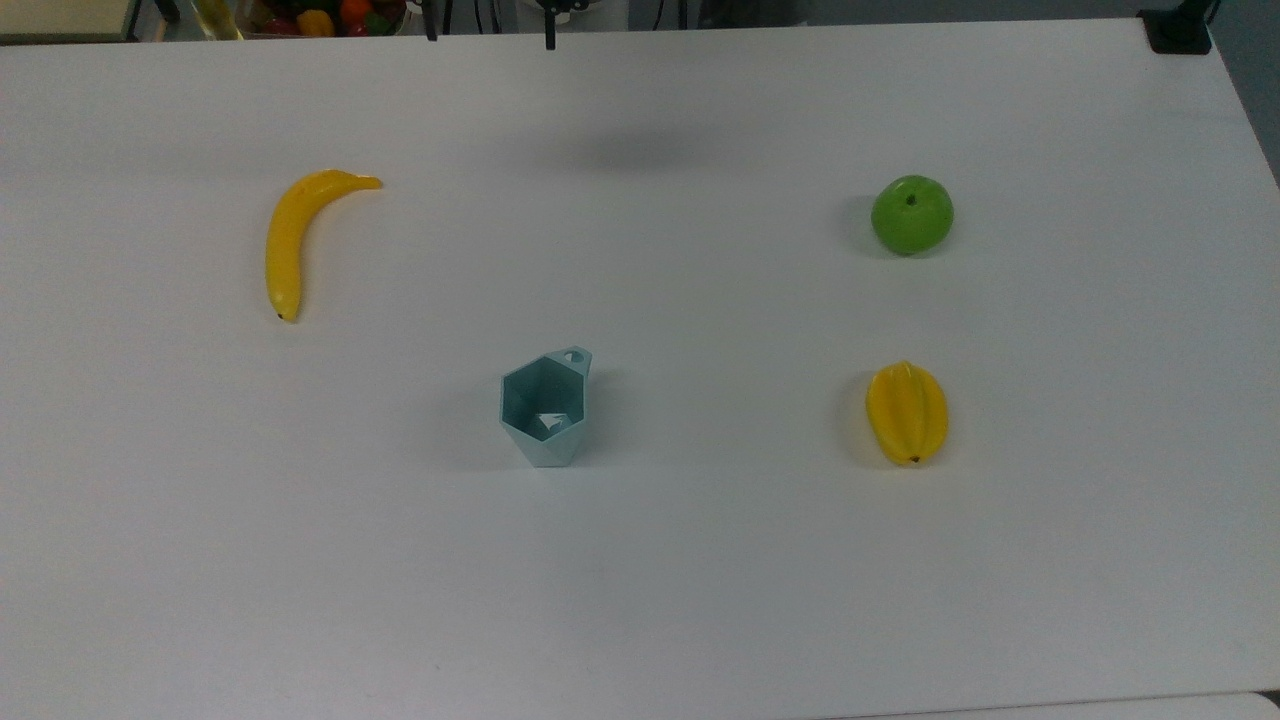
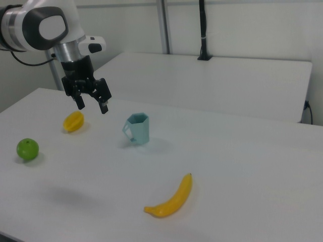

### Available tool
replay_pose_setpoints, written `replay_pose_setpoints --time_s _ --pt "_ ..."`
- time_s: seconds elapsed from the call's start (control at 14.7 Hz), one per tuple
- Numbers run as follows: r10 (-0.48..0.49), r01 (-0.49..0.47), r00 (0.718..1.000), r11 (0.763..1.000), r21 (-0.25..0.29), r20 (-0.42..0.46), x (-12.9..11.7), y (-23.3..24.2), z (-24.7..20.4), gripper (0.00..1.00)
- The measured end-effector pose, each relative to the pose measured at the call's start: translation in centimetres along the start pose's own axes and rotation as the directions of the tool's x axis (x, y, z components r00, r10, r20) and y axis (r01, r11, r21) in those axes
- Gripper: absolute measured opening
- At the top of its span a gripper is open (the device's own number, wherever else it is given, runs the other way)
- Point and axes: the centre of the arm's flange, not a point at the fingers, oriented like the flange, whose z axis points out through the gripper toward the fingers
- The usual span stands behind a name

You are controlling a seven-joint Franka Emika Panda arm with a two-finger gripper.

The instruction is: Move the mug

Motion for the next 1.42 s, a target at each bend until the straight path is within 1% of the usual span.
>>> replay_pose_setpoints --time_s 0.41,0.61,0.68,0.75,0.81,0.95,1.15,1.29,1.42 --pt "0.007 -0.007 1.0 1.0 -0.001 0.009 0.4 0.4 0.5 1.0" --pt "0.007 -0.007 1.0 1.0 -0.002 0.019 1.0 0.3 1.5 1.0" --pt "0.017 -0.017 1.0 1.0 -0.003 0.011 1.6 0.0 2.2 1.0" --pt "0.046 -0.046 0.999 0.999 -0.003 -0.001 2.3 -0.2 2.8 1.0" --pt "0.107 -0.108 0.994 0.994 -0.002 -0.019 3.4 -0.9 4.2 1.0" --pt "0.215 -0.215 0.976 0.977 0.003 -0.034 5.2 -2.3 7.0 1.0" --pt "0.284 -0.284 0.958 0.959 0.006 -0.039 7.0 -4.1 10.3 1.0" --pt "0.33 -0.329 0.941 0.944 0.022 -0.07 8.2 -5.5 12.3 1.0" --pt "0.365 -0.364 0.926 0.931 0.035 -0.099 9.8 -8.1 15.9 1.0"
